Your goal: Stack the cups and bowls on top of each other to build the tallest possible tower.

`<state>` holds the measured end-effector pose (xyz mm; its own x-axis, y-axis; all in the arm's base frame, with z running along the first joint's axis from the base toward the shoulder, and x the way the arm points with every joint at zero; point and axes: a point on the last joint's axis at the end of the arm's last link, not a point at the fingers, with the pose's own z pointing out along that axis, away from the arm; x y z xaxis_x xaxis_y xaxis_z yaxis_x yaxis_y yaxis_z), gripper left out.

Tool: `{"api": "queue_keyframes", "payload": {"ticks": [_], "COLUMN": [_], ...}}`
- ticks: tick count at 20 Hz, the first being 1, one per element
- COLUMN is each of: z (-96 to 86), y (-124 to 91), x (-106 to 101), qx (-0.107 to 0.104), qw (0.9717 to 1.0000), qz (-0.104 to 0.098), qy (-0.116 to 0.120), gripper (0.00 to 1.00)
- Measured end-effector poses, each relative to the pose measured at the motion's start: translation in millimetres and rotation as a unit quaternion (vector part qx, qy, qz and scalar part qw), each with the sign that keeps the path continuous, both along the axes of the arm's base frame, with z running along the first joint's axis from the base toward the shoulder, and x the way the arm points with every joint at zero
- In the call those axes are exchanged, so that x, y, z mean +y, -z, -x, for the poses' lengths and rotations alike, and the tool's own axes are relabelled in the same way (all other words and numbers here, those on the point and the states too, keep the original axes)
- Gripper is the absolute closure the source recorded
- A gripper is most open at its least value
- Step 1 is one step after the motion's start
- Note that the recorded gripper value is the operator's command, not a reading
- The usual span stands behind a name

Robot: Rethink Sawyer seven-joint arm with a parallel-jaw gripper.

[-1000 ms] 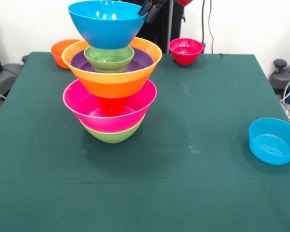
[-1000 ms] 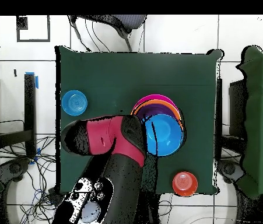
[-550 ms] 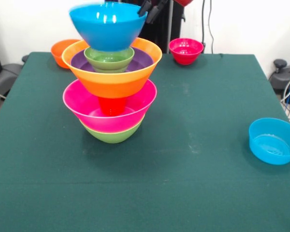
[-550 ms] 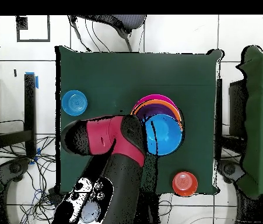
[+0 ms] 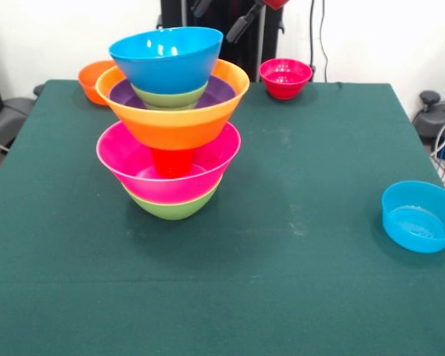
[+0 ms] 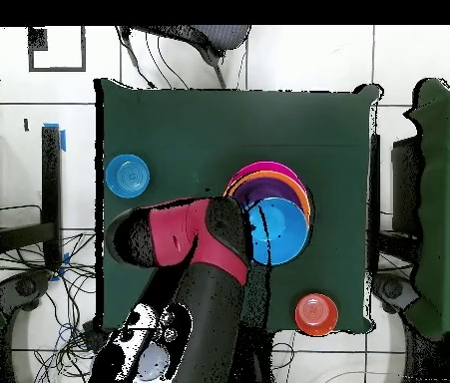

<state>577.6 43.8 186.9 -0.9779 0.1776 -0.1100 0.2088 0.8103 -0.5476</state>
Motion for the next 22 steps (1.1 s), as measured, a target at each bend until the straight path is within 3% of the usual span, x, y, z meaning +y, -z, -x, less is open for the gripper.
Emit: {"api": "queue_keyframes", "payload": {"ticks": [22], "z": [-5.5], "y": [-4.1], "x": [2.5], "qx": [-0.003], "qw": [1.0000], "qz": [0.002], "qy": [-0.002], "gripper": [0.00]}}
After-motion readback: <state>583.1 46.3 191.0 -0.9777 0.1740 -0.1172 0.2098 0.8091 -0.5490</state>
